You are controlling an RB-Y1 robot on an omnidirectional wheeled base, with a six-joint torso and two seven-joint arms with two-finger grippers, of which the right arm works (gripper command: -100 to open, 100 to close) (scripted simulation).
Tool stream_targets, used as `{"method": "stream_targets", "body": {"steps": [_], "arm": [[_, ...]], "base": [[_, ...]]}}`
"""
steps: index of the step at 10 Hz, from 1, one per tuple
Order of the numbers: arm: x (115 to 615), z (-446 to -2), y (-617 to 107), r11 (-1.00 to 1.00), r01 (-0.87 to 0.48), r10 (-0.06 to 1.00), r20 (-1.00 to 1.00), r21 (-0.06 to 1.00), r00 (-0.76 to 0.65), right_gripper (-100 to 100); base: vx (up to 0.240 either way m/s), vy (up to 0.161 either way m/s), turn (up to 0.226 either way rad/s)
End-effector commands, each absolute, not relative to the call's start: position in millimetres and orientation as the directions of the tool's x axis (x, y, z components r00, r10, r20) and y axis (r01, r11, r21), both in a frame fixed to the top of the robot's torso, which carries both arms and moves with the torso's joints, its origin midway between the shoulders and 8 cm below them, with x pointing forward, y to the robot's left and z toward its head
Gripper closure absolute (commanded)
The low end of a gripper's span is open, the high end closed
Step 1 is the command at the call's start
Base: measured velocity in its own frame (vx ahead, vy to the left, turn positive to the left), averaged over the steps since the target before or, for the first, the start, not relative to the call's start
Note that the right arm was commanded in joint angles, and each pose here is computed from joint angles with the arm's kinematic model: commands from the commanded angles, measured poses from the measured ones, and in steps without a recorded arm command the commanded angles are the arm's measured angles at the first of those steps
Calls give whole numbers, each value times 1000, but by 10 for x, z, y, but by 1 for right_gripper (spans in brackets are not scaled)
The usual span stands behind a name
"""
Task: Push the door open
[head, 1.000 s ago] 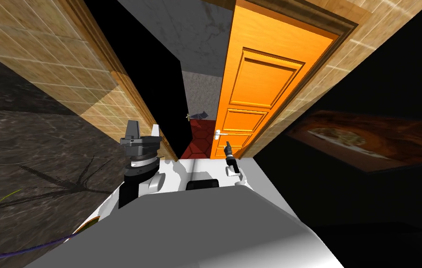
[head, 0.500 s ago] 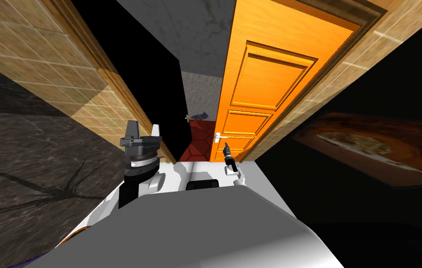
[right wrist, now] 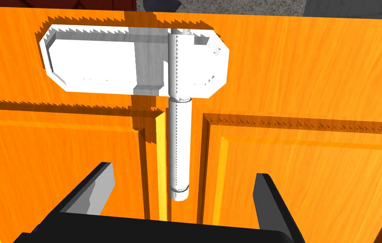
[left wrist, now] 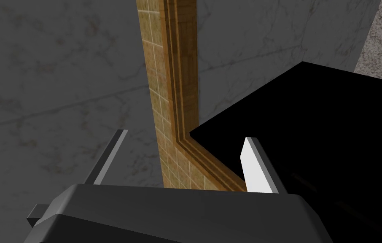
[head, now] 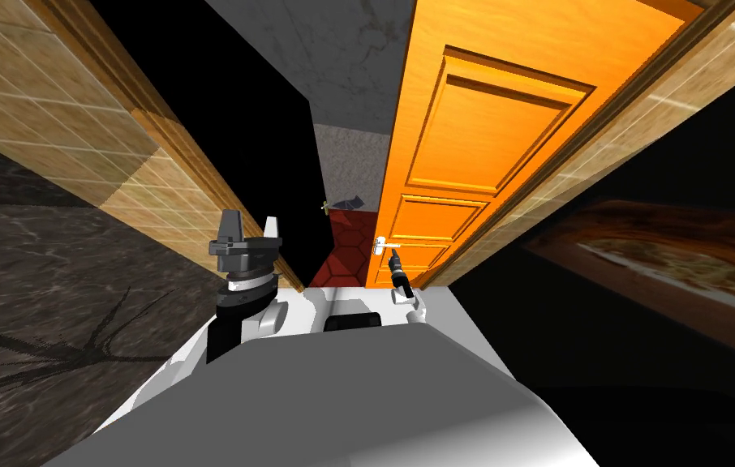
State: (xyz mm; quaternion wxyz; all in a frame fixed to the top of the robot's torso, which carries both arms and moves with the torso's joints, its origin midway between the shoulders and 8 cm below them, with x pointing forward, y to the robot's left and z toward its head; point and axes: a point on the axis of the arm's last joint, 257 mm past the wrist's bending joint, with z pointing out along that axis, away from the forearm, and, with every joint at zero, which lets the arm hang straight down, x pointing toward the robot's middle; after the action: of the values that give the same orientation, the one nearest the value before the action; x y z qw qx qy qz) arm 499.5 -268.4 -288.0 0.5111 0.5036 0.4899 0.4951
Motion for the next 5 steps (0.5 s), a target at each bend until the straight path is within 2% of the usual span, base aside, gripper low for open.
{"method": "stream_targets", "body": {"steps": [1,5], "arm": [[5018,-2894,-2696,2,-11,999,-2,1000,33,-100],[5066,-2923,-2715,-2,-7,999,2,1000,41,-100]], "base": [[204,2,20],[198,-16,18]]}}
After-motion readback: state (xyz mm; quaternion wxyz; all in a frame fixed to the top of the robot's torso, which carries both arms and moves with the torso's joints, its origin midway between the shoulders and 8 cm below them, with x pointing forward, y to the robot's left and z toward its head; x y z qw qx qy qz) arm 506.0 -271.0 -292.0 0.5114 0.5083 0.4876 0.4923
